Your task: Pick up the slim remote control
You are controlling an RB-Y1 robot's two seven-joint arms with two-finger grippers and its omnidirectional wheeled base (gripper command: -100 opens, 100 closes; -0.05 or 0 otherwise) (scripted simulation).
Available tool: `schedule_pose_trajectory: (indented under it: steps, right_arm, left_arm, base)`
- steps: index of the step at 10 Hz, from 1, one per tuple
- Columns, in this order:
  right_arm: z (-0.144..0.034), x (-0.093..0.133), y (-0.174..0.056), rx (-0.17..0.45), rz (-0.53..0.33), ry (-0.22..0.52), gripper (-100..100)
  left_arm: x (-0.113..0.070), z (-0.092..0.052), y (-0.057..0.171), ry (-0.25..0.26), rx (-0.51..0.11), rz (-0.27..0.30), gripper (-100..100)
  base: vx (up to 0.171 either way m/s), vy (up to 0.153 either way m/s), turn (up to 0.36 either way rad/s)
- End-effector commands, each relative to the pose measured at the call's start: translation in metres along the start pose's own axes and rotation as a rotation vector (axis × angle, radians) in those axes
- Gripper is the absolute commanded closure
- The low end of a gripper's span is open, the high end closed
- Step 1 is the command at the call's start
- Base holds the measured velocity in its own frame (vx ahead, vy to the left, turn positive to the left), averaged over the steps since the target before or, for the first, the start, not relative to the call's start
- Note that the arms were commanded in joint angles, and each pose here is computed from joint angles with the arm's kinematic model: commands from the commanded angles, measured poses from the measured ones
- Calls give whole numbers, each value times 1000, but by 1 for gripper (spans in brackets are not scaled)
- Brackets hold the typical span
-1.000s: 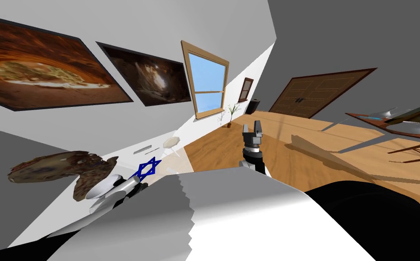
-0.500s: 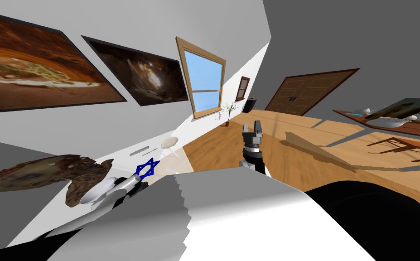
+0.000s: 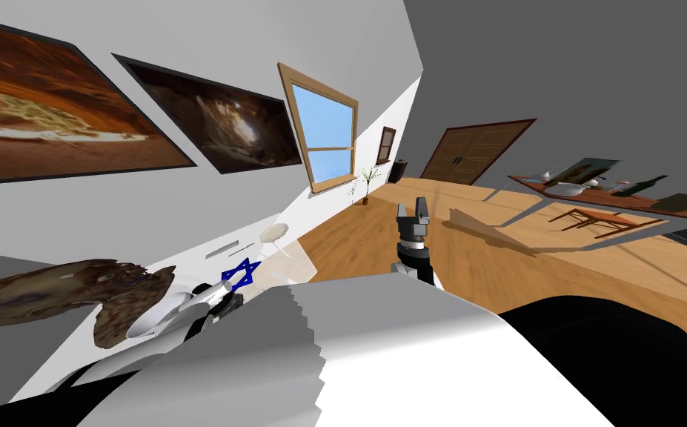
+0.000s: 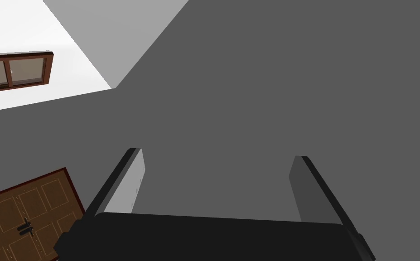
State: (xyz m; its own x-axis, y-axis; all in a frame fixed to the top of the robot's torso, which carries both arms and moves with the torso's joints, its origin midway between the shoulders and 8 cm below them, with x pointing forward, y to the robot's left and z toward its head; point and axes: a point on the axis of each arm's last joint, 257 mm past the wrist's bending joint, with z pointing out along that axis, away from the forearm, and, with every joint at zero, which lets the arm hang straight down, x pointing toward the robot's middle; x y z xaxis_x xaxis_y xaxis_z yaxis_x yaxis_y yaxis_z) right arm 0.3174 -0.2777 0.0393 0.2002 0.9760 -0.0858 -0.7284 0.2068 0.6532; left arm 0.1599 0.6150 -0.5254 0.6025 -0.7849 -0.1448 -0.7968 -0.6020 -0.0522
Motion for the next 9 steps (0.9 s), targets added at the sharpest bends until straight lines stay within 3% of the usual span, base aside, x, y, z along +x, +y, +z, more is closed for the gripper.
schedule_pose_trajectory:
  steps: [1, 6, 8, 9]
  right_arm:
    - [0, 0, 0, 0, 0, 0, 0]
    - [0, 0, 0, 0, 0, 0, 0]
    - [0, 0, 0, 0, 0, 0, 0]
    - [0, 0, 0, 0, 0, 0, 0]
  left_arm:
    - [2, -3, -4, -1, -5, -30, 100]
    - [9, -14, -17, -11, -18, -113, 100]
    - [10, -14, -17, -9, -17, -112, 100]
    - [9, -14, -17, -10, -18, -114, 0]
  base:
    - [-100, -3, -109]
    - [-130, 10, -186]
    - [-86, 15, -50]
    - [-11, 1, 3]
